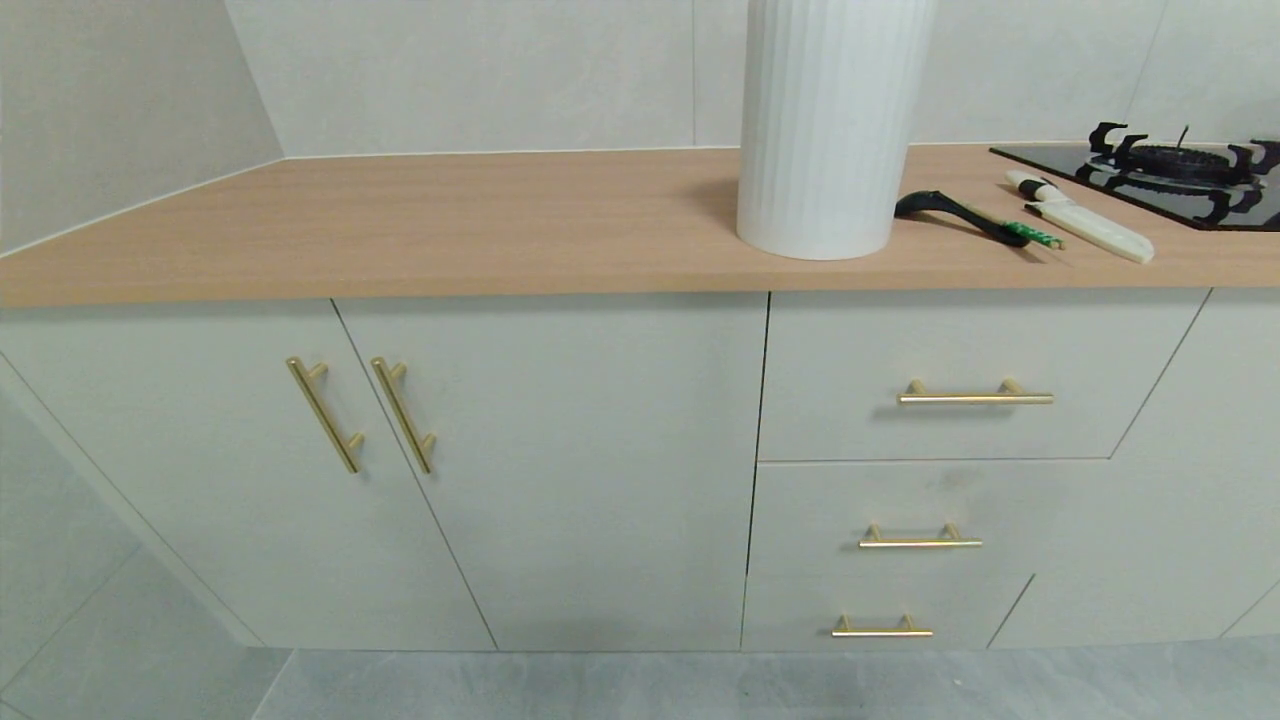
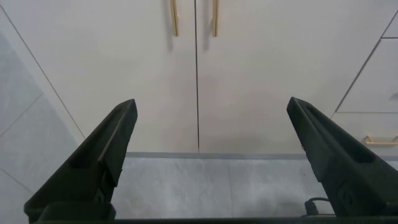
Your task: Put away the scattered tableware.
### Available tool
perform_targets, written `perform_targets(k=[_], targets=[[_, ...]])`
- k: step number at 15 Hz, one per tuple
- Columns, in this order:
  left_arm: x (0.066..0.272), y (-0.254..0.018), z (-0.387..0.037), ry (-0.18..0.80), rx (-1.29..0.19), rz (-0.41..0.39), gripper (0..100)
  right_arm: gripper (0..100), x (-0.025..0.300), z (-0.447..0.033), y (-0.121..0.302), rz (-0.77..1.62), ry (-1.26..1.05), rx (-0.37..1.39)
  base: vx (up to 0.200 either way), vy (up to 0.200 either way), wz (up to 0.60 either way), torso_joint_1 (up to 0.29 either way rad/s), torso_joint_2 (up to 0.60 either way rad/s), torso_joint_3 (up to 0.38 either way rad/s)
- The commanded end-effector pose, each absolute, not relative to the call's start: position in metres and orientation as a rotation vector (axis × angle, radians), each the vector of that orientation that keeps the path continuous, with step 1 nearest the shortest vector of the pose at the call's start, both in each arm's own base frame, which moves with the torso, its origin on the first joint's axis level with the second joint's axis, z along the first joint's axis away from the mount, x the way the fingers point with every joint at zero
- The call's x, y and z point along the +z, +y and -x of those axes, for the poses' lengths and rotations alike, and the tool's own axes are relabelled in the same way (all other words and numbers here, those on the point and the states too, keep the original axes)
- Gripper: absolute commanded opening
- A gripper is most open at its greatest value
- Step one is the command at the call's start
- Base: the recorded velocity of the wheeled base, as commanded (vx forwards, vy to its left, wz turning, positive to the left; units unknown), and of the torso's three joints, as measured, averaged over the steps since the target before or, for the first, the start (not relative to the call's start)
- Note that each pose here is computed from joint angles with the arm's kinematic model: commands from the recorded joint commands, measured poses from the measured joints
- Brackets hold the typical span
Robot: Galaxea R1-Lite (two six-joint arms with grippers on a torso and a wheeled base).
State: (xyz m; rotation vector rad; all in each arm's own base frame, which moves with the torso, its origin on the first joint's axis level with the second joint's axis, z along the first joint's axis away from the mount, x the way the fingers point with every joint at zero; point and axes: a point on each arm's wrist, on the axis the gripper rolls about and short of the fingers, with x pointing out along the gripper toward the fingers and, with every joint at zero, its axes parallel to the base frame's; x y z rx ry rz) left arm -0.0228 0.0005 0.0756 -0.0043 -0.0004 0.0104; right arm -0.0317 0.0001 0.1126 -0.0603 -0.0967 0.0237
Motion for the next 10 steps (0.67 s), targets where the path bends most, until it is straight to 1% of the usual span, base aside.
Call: perform_targets(k=[1,2,4,5,7,10], targets=[[0.076,0.001,0.023,0.002,0.011,0.005,100,100,0.152,0.011,0.001,0.059,0.029,0.099,0.000,0.000,0.00,0.000,0.00,0.000],[0.076,0.001,0.023,0.002,0.011,0.005,100,100,0.158,-0.004,0.002,0.055,0.109,0.152,0.000,0.000,0.00,0.000,0.00,0.000],[0.076,0.001,0.023,0.002,0.011,0.005,100,100,0.166,-0.038,0.004,0.050,0.280,0.148,0.000,0.000,0.00,0.000,0.00,0.000],[0.076,0.001,0.023,0.002,0.011,0.005,100,100,0.167,-0.042,0.004,0.050,0.294,0.144,0.000,0.000,0.00,0.000,0.00,0.000],[0.076,0.001,0.023,0.002,0.011,0.005,100,100,0.179,-0.084,0.008,0.053,0.409,0.160,0.000,0.000,0.00,0.000,0.00,0.000],[0.076,0.001,0.023,0.002,0.011,0.005,100,100,0.175,-0.125,0.019,0.068,0.443,0.217,0.000,0.000,0.00,0.000,0.00,0.000]])
